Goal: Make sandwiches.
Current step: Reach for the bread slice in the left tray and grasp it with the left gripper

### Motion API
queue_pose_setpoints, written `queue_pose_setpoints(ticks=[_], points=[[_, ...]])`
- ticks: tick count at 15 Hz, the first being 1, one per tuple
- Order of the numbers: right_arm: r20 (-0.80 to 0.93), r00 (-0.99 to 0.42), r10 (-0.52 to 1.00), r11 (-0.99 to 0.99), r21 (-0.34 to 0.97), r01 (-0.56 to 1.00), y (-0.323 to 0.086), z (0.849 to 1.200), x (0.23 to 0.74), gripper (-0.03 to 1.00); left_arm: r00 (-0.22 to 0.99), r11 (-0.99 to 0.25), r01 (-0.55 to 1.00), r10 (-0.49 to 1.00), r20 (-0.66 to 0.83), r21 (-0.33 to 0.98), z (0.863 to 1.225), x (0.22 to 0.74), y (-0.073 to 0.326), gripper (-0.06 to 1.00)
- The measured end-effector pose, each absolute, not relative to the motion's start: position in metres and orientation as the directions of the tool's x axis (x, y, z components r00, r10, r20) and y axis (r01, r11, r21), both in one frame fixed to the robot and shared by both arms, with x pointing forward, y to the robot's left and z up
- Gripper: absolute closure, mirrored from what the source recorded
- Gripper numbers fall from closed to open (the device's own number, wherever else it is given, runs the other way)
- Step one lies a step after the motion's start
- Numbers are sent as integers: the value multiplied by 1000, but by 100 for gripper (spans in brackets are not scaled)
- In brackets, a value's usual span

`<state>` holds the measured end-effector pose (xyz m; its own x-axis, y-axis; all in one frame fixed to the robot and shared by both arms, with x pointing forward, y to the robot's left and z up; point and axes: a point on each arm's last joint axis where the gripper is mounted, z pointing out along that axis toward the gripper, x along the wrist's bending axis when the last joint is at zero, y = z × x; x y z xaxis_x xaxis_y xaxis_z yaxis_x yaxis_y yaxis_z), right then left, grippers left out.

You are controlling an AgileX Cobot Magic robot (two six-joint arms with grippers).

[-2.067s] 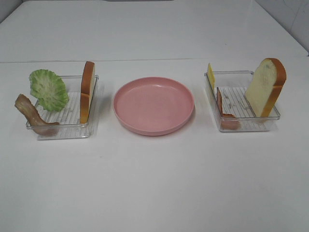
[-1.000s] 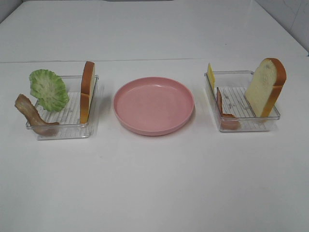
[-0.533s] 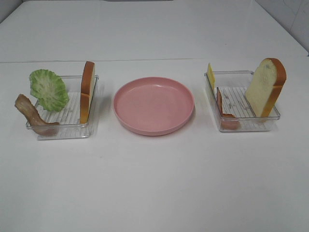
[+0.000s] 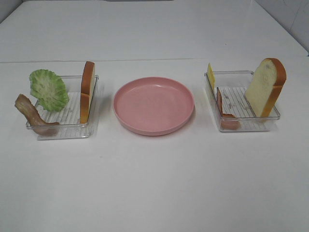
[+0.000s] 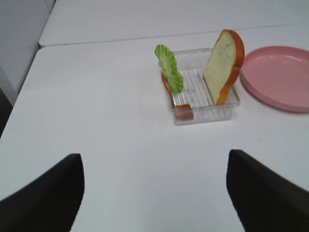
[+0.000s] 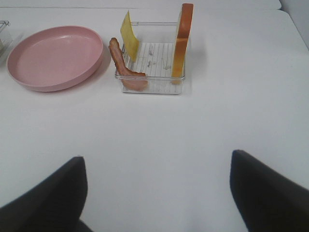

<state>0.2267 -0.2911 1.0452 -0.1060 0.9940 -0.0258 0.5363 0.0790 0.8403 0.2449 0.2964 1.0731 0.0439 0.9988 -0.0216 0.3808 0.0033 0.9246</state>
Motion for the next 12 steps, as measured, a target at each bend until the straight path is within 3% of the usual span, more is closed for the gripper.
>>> queue_pose_setpoints(ticks=[4,12], points=[[-26,-106,994,79,840,536,-291,1045,227,20,49,80,460,992,-115,884,1088,313,293,18],[-26,-106,994,79,840,536,-291,1045,227,20,8,135,731,978,-207,669,1113,471,288,18]])
